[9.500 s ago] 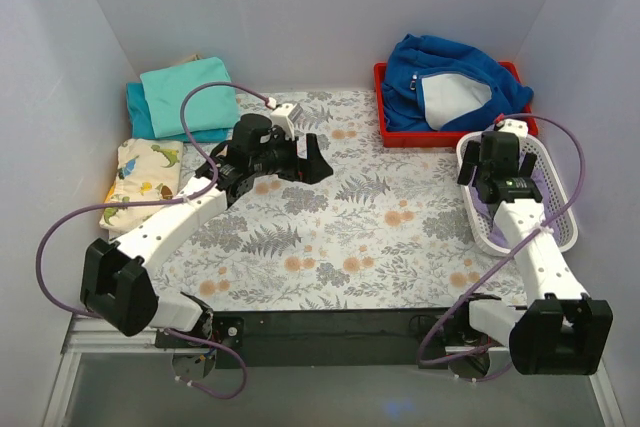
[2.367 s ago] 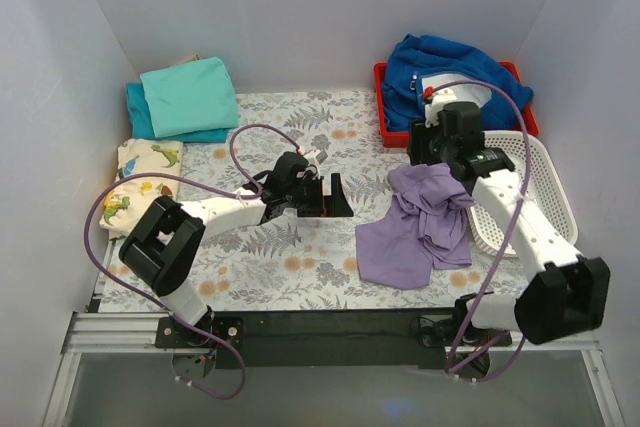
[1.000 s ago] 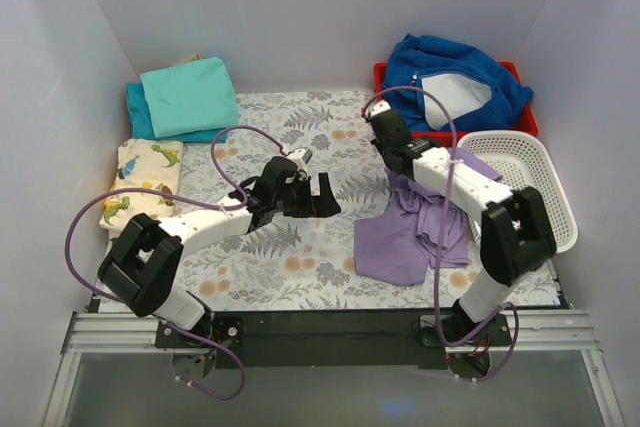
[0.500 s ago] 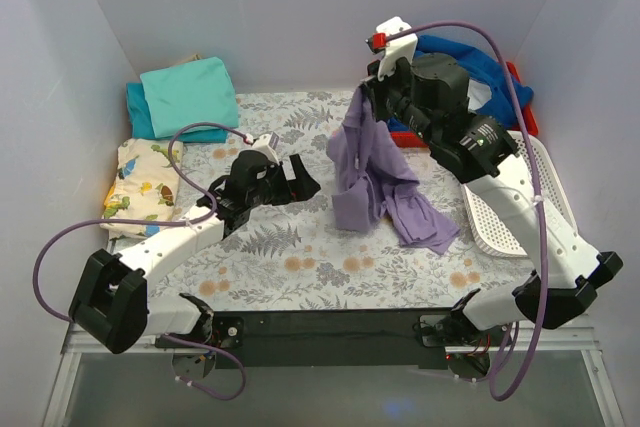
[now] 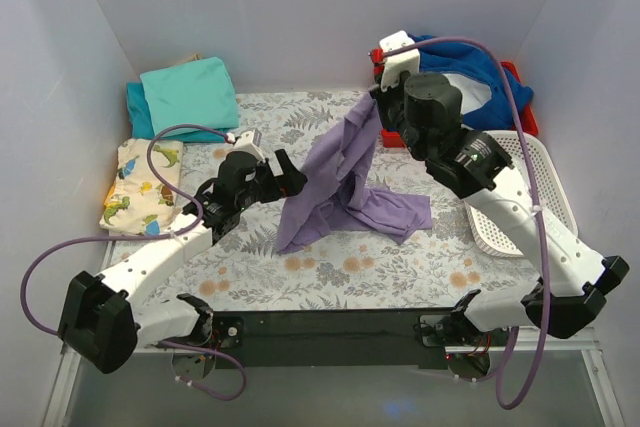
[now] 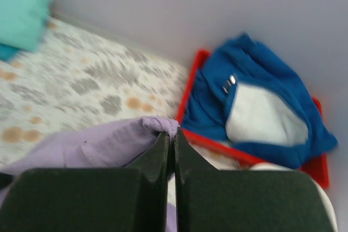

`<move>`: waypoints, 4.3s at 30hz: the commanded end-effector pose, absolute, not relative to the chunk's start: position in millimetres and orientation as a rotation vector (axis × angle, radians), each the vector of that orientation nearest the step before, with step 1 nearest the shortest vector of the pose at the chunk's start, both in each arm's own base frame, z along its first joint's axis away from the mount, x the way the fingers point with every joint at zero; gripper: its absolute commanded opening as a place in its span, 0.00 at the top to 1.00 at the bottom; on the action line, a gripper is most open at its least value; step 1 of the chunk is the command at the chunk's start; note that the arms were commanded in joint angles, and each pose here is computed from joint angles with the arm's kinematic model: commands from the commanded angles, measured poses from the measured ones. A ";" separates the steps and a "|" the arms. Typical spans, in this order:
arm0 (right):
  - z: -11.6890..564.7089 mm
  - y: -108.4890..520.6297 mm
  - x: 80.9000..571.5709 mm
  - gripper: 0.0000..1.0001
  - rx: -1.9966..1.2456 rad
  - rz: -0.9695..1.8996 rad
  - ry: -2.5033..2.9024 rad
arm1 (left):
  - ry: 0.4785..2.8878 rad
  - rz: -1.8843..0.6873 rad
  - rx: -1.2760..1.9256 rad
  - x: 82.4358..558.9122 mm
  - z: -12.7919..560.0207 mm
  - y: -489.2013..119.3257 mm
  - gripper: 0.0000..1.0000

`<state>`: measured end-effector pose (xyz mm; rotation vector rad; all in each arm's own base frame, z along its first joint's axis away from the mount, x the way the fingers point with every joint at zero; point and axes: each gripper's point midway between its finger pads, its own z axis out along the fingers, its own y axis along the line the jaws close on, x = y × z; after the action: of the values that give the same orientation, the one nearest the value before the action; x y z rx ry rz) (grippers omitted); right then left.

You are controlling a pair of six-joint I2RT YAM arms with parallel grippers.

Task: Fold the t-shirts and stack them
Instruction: Flatten the tshirt out

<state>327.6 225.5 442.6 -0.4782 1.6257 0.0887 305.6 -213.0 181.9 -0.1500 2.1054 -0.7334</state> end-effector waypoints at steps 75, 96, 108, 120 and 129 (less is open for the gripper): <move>90.5 299.4 246.6 0.48 -1.480 -0.144 1.885 | 2.175 -0.463 -0.507 347.1 146.3 -114.5 0.02; 39.0 284.4 259.8 0.49 -1.499 -0.275 1.942 | 2.170 -0.460 -0.502 347.1 147.7 -113.5 0.02; 63.6 284.8 290.6 0.90 -1.373 -0.321 1.927 | 2.175 -0.463 -0.502 347.5 146.1 -113.5 0.02; 72.8 293.3 280.8 0.59 -1.380 -0.204 1.945 | 2.182 -0.486 -0.487 348.0 144.7 -117.8 0.02; 57.6 289.5 283.3 0.57 -1.412 -0.258 1.956 | 2.184 -0.484 -0.489 347.9 143.1 -117.2 0.02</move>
<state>271.7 281.7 46.2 -1.4537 1.9771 -0.2494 348.4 -119.5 140.4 -0.5014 2.1997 -0.4809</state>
